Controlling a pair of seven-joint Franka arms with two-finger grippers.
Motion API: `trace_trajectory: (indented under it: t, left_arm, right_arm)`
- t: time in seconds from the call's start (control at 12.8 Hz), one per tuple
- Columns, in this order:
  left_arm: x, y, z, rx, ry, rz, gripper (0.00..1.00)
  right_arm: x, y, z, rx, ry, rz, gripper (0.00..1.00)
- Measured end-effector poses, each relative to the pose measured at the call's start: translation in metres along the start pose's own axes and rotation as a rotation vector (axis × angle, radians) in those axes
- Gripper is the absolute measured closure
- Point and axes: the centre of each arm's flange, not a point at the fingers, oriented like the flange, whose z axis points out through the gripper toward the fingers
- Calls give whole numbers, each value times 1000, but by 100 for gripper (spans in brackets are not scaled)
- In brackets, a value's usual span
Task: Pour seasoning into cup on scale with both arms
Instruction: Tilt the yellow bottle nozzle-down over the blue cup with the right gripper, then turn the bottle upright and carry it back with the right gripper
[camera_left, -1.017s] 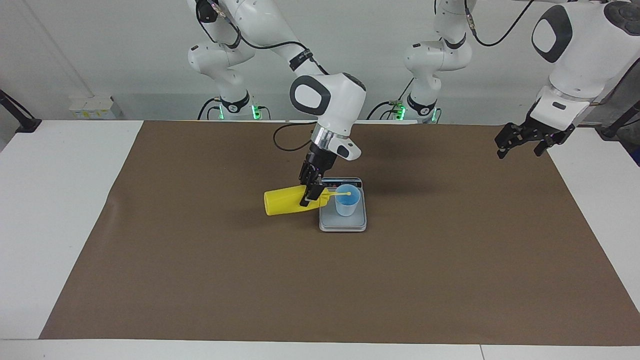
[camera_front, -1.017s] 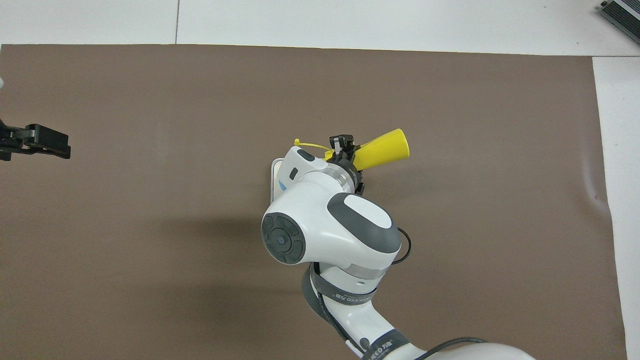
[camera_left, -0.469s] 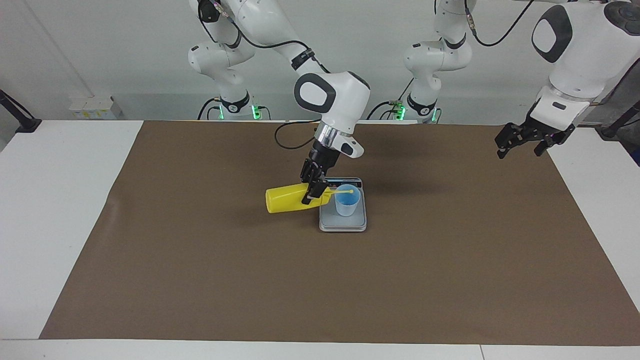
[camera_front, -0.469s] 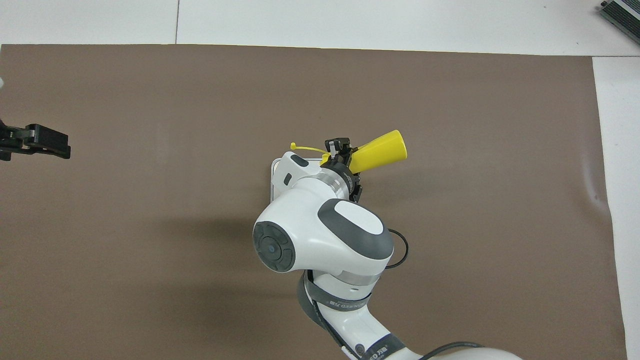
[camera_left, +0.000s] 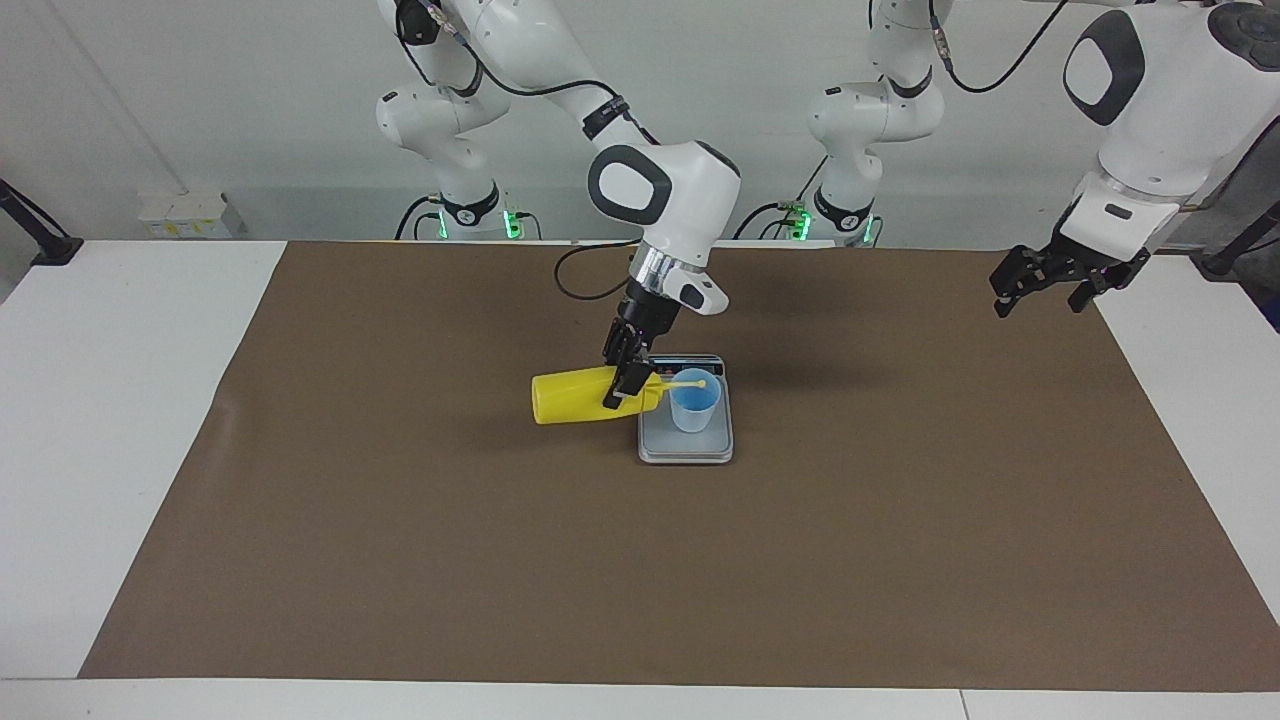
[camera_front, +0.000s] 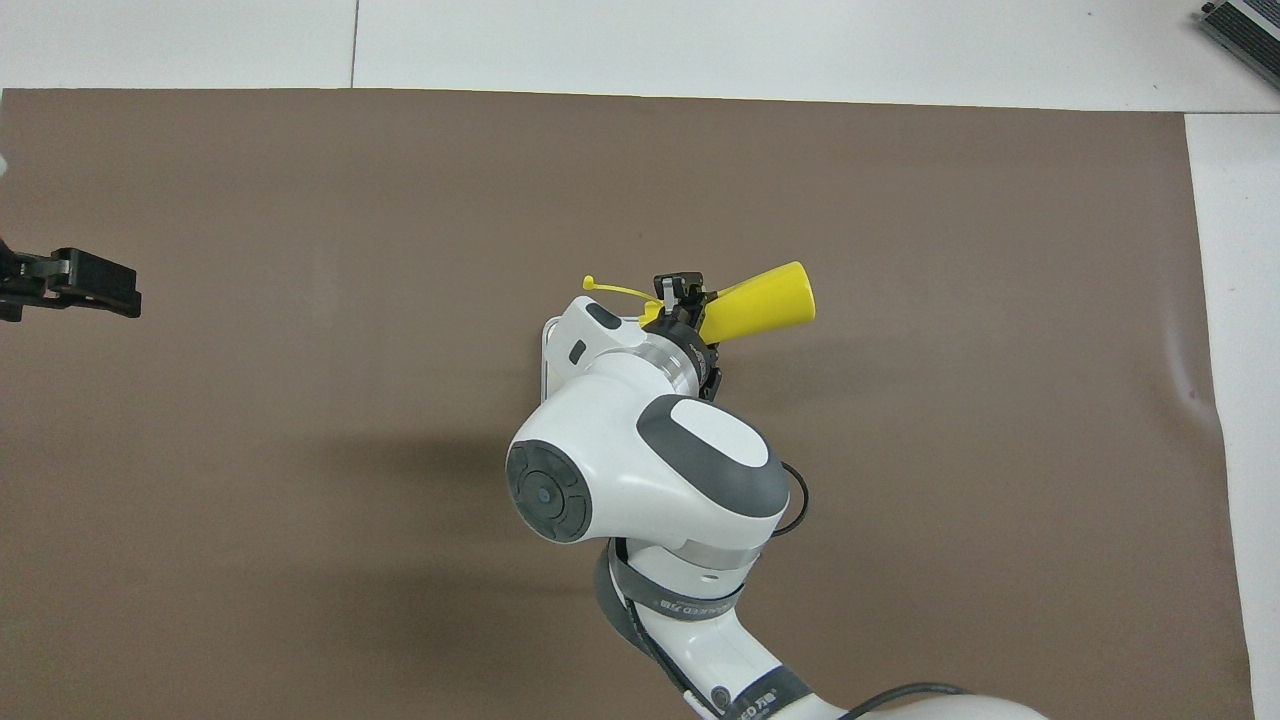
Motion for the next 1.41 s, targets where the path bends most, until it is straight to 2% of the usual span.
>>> trace_trajectory:
  t: [0.31, 0.55, 0.94, 1.41]
  left_arm:
    - [0, 0, 0, 0, 0, 0, 0]
    - [0, 0, 0, 0, 0, 0, 0]
    - [0, 0, 0, 0, 0, 0, 0]
    - [0, 0, 0, 0, 0, 0, 0]
  right_arm:
    - [-3, 4, -6, 53, 58, 73, 58]
    - [-24, 14, -11, 109, 104, 160, 58]
    - [-75, 30, -3, 218, 253, 306, 58]
    - [-161, 24, 40, 292, 512, 418, 58]
